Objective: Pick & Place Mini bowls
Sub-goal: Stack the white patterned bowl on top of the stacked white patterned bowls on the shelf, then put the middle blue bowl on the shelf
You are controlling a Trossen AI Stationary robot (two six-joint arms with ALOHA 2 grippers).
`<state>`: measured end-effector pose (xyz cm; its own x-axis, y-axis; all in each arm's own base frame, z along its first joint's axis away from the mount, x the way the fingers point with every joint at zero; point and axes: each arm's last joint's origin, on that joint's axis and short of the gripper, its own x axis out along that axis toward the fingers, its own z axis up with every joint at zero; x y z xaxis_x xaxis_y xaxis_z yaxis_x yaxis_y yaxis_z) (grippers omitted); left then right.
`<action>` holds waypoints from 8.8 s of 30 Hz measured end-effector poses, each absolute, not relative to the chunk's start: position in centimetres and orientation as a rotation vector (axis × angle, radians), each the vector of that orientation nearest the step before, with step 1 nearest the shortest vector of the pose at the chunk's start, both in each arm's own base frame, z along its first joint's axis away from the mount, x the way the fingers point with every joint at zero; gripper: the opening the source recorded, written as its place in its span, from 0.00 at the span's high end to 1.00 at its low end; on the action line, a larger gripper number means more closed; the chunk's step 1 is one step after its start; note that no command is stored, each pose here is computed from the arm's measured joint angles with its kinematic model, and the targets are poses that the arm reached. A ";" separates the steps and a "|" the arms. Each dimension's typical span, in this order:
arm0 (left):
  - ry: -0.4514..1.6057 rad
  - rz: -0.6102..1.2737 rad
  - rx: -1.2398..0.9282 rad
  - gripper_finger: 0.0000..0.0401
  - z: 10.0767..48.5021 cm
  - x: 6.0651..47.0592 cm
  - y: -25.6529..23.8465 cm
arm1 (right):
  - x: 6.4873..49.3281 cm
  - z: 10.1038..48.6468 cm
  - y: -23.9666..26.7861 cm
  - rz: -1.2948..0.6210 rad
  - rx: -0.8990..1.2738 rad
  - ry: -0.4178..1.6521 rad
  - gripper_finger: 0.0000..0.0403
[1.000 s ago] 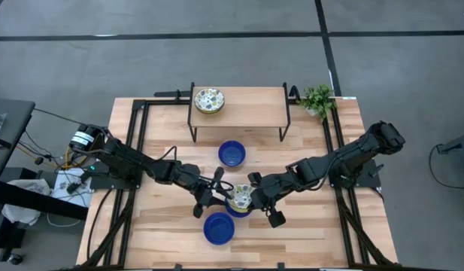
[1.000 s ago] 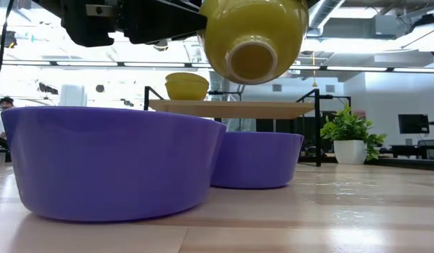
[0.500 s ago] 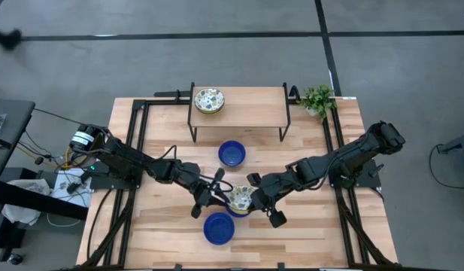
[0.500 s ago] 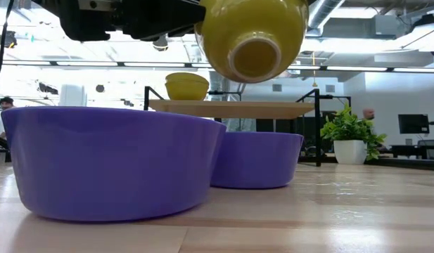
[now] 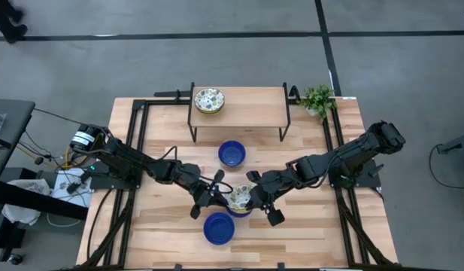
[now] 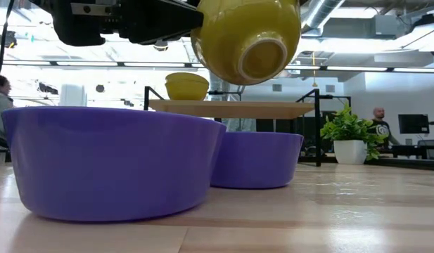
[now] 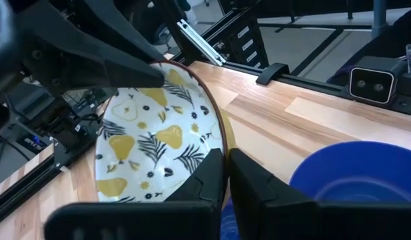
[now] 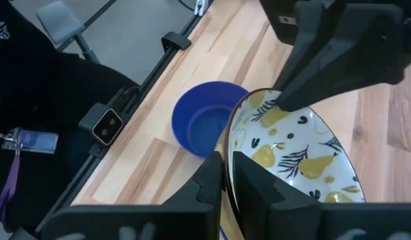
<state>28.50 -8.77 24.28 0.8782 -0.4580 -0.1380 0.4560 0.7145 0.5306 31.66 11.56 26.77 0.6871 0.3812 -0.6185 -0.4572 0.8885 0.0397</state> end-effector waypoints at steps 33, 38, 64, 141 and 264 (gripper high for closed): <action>0.002 -0.470 0.581 0.98 24.4 28.6 -8.6 | 31.9 30.2 11.4 0.396 -0.145 0.675 0.79; 0.009 -0.465 0.565 0.98 24.4 28.6 -8.5 | 31.3 32.0 11.2 0.379 -0.124 0.667 0.82; 0.012 -0.339 0.505 0.98 25.7 28.3 -6.8 | 20.3 28.1 11.0 -0.095 -0.127 0.515 1.00; 0.361 0.599 0.722 0.89 29.9 22.3 7.2 | 25.3 18.6 10.9 -0.325 -0.151 0.497 1.00; 0.221 -0.128 -0.144 0.67 19.0 20.5 -10.7 | 32.3 12.5 9.4 0.016 0.008 0.727 0.73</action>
<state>20.48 -10.71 19.00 0.9676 -0.1424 -0.2085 0.1108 0.9815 -0.1560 32.34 9.36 12.48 0.7470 0.0175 -0.6646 -0.0119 0.9998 0.0129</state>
